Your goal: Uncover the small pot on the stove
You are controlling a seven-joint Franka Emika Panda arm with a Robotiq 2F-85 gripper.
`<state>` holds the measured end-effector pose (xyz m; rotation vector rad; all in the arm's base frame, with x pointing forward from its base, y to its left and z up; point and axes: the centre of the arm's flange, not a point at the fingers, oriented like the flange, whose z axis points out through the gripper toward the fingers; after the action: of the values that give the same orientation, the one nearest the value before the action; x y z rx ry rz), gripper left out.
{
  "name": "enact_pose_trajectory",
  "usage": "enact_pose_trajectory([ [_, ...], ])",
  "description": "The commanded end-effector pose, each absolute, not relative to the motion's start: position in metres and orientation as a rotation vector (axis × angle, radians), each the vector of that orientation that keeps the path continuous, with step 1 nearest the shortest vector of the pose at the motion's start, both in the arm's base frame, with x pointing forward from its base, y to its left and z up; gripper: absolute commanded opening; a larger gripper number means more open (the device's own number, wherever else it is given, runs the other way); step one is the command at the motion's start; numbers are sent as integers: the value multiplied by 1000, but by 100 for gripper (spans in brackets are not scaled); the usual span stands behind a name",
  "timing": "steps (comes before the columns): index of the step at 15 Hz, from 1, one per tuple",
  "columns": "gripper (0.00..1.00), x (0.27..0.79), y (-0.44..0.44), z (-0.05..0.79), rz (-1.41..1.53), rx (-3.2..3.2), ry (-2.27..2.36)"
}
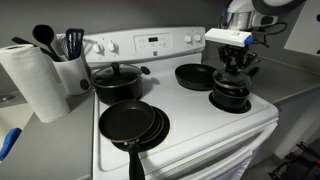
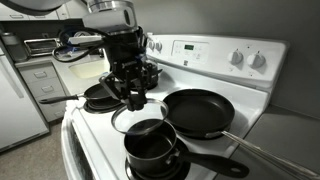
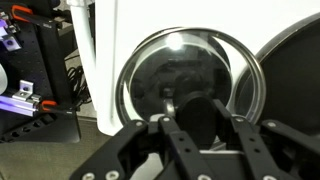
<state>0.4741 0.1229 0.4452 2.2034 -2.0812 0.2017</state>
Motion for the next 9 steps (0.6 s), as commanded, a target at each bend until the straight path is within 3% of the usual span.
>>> enact_pose_trajectory([
  [1,14,461,151,460,194,2296,-2009],
  [9,14,436,218,455,168,2460,-1836],
])
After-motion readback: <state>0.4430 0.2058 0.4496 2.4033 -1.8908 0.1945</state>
